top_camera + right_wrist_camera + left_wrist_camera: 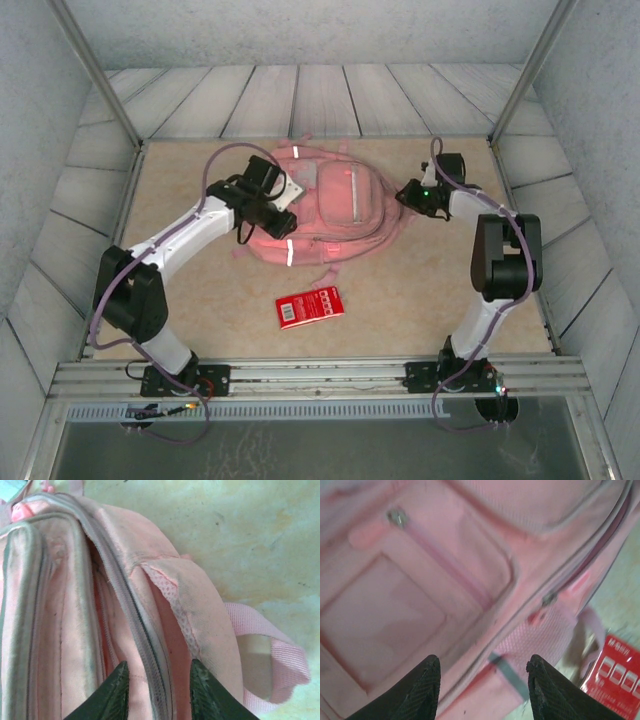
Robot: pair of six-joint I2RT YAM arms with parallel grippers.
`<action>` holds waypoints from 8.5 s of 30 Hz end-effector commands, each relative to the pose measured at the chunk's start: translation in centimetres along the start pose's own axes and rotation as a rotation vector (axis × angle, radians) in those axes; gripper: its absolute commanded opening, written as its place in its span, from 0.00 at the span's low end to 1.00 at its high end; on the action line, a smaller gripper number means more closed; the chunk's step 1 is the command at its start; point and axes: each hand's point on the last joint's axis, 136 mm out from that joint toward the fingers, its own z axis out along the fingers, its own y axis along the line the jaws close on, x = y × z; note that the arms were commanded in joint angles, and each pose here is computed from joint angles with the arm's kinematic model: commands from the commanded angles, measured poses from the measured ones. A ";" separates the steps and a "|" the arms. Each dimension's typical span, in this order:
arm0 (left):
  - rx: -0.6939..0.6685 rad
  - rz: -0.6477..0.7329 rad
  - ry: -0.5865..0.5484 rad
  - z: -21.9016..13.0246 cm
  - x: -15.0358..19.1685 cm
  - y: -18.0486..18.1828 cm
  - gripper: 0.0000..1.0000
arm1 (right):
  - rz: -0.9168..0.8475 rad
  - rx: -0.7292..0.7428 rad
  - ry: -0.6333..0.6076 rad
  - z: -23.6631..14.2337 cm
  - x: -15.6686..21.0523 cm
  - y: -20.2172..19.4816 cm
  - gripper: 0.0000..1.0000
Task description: Pack the student bag
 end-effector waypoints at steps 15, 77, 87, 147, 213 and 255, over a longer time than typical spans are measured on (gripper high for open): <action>-0.265 0.372 0.182 4.2 2.0 2.5 0.72 | -0.384 -0.358 0.029 -8.2 13.1 10.6 0.61; 0.618 -0.068 0.129 8.7 -3.6 -9.9 0.00 | -0.447 0.376 -0.134 -4.8 12.0 10.7 0.29; 0.631 -0.083 0.130 8.5 -3.6 -9.9 0.00 | -0.449 0.470 -0.162 -4.1 10.7 10.3 0.15; -0.064 -0.273 0.024 2.0 3.0 8.8 0.54 | -0.613 -0.232 0.361 -13.5 16.6 15.4 0.00; -0.147 -0.041 0.034 2.4 4.0 5.9 0.00 | -0.379 -0.001 0.224 -12.9 11.7 6.4 0.00; 0.297 0.140 -0.318 -4.3 -4.6 -5.7 0.55 | -0.438 -0.226 0.170 -14.9 9.7 12.6 0.00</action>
